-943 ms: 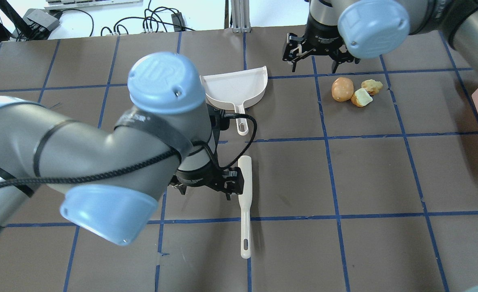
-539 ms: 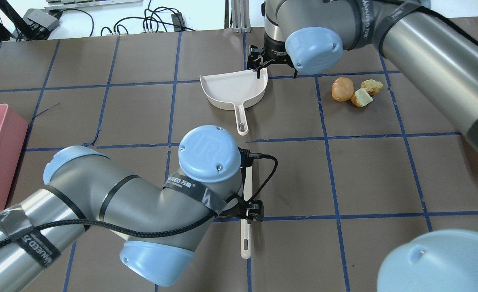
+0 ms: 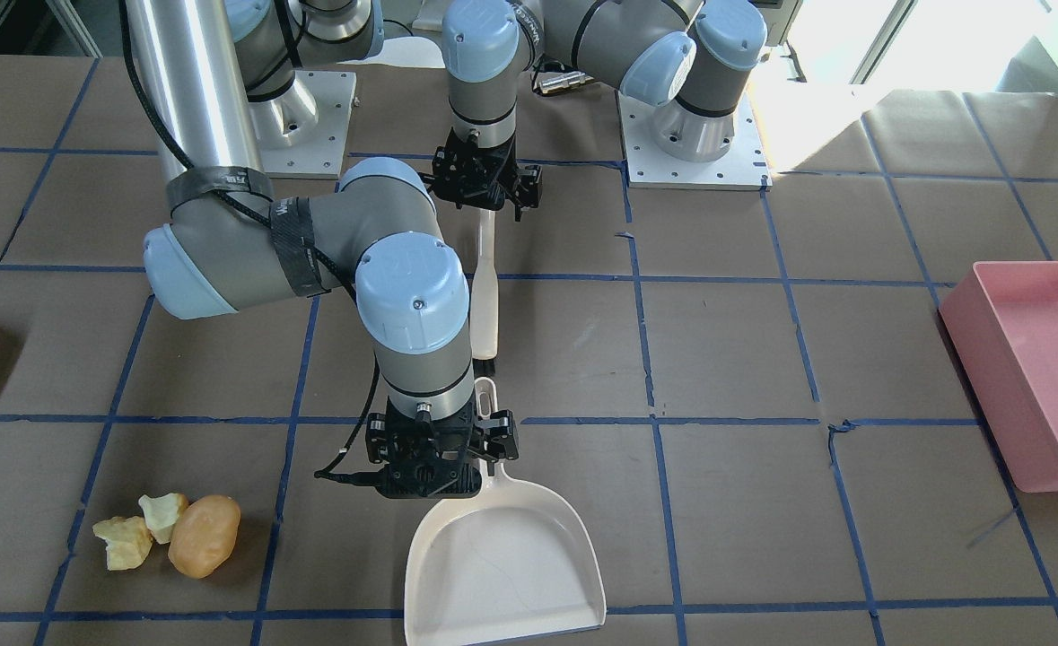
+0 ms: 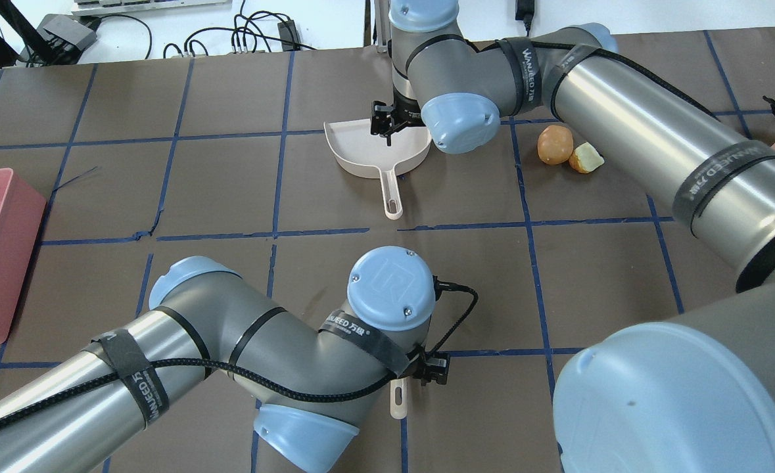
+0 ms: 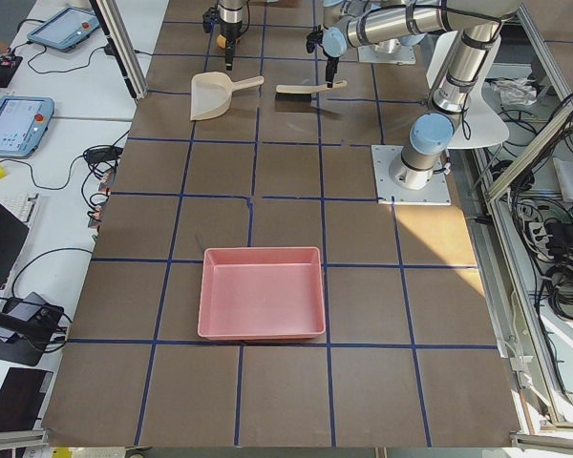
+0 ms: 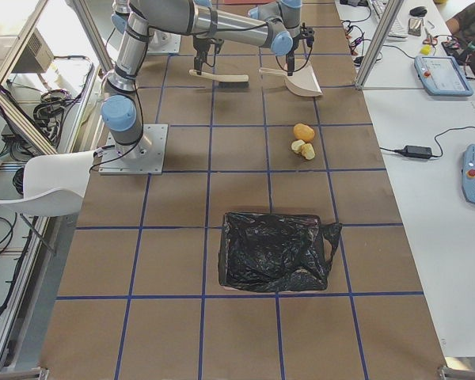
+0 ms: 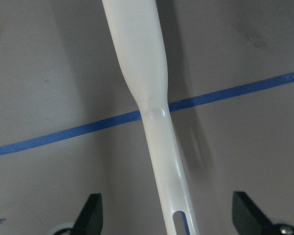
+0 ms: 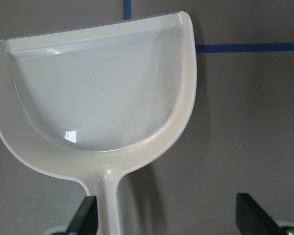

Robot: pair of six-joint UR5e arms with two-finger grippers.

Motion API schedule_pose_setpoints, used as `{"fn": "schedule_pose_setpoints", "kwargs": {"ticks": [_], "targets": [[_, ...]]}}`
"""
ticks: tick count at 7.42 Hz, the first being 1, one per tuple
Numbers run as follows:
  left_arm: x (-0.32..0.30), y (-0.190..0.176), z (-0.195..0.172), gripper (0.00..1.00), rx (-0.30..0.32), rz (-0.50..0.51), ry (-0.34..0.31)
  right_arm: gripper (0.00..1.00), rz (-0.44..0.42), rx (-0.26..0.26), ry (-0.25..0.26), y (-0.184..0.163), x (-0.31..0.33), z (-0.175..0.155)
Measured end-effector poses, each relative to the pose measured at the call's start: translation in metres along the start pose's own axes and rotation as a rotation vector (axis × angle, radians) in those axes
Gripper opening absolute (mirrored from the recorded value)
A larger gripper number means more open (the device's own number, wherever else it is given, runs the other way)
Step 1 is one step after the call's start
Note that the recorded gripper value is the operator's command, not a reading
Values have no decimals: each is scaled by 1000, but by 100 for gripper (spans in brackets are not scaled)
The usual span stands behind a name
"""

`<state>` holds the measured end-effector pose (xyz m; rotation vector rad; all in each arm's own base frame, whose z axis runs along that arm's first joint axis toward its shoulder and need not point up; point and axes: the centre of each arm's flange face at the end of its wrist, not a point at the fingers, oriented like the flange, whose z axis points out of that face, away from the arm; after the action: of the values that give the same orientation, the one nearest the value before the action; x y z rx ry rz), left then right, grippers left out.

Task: Sweep and dump trash in nearest bin
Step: 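Grasp the brush handle with the left gripper while the right grasps the dustpan handle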

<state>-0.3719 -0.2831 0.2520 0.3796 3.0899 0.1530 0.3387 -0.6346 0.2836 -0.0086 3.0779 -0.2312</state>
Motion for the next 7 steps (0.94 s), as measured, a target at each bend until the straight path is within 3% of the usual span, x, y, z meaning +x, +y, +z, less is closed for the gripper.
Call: {"fn": "schedule_pose_setpoints", "kwargs": {"ticks": [2,4,7], "targets": [[0,3,12,90,9,0,3,100,-9,1,-33,10,-4,29],[-1,4,20,79,3,-8,3,100,-15,-3,-46,19,-10,39],[-1,6,23,36,-2,-10,4,99,-27,-11,-64,27,-21,39]]}}
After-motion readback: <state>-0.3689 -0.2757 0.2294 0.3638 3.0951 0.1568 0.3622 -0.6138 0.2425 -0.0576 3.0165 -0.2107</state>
